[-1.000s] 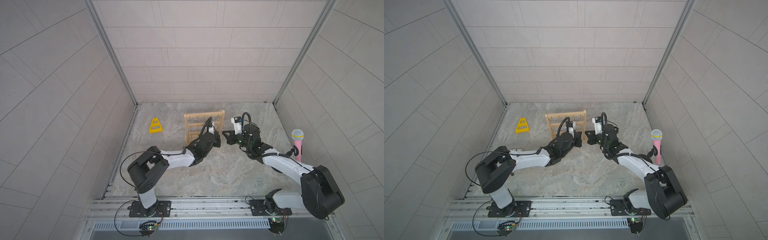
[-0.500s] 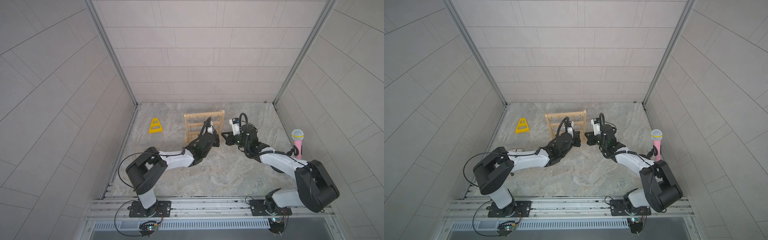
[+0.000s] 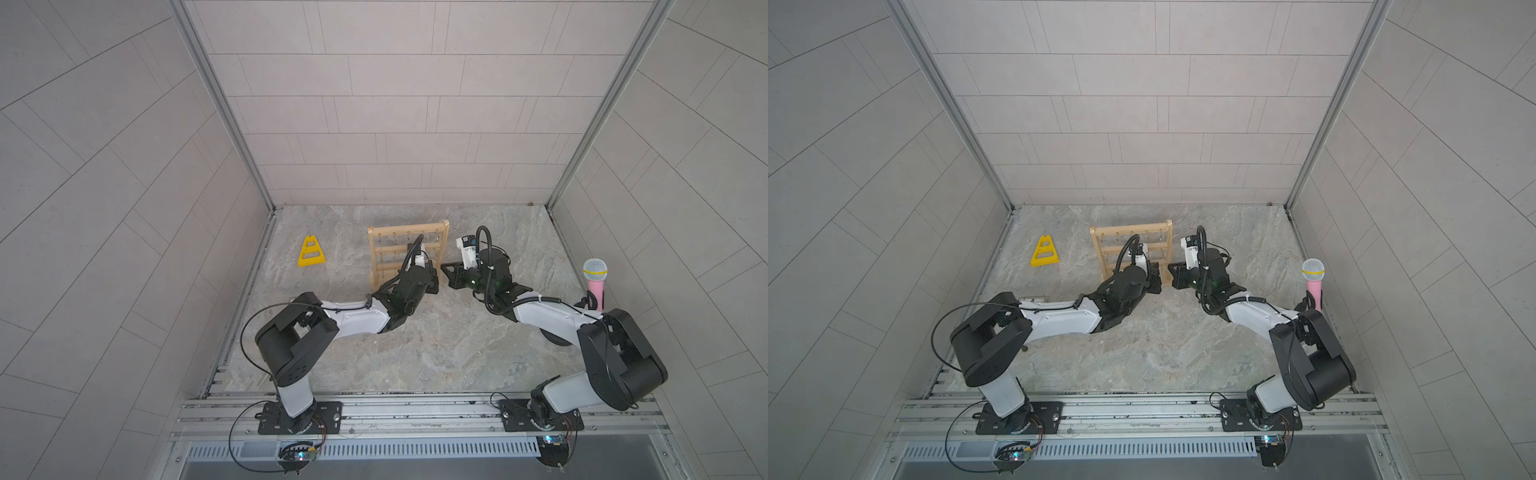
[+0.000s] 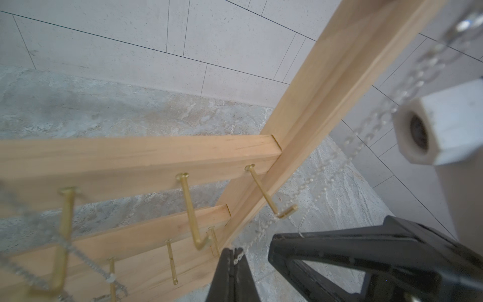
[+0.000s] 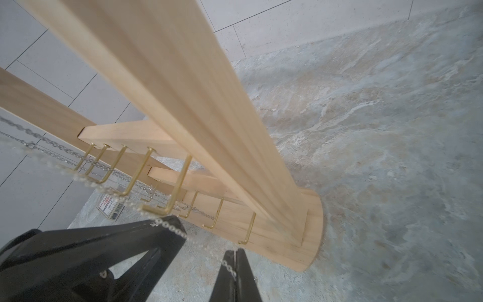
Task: Hang the necklace on the jewelry display stand
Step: Hang the necklace on the stand.
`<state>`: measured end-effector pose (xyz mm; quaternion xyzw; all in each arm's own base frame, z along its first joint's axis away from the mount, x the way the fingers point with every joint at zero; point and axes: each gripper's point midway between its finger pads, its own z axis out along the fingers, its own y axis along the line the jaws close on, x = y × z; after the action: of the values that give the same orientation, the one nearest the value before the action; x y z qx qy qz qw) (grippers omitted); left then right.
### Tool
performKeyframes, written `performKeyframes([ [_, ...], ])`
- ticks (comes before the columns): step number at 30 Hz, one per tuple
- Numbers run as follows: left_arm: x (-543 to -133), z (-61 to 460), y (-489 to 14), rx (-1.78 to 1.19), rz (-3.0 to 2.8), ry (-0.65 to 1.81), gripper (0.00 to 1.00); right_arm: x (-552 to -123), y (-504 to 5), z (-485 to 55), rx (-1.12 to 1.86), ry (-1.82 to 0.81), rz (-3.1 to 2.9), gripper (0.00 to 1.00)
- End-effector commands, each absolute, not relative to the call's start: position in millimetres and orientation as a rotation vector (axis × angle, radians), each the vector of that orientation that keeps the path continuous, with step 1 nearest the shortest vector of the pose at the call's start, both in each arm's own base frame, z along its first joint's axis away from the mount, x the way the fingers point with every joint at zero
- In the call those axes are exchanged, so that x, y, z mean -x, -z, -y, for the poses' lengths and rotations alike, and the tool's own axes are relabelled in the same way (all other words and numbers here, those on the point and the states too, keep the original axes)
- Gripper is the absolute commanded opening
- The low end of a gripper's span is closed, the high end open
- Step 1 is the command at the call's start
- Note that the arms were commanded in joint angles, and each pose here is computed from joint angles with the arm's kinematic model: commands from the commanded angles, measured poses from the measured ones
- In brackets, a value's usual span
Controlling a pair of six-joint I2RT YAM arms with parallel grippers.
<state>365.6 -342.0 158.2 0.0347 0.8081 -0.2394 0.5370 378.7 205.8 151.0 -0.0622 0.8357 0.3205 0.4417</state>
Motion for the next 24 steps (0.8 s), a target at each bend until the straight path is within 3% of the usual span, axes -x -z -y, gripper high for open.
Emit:
performKeyframes([
  [1, -372.4, 344.2, -164.2, -0.07, -1.903, 0.547, 0.01, -390.7, -168.1, -207.6, 0.129, -0.804, -2.008, 0.08],
  [19, -379.5, 346.6, -160.7, -0.052, -1.901, 0.533, 0.03, -400.2, -164.8, -210.1, 0.111, -0.806, -2.015, 0.17],
  [24, -380.0, 347.8, -161.0, -0.053, -1.903, 0.534, 0.08, -400.0, -165.0, -211.2, 0.115, -0.811, -2.019, 0.18],
])
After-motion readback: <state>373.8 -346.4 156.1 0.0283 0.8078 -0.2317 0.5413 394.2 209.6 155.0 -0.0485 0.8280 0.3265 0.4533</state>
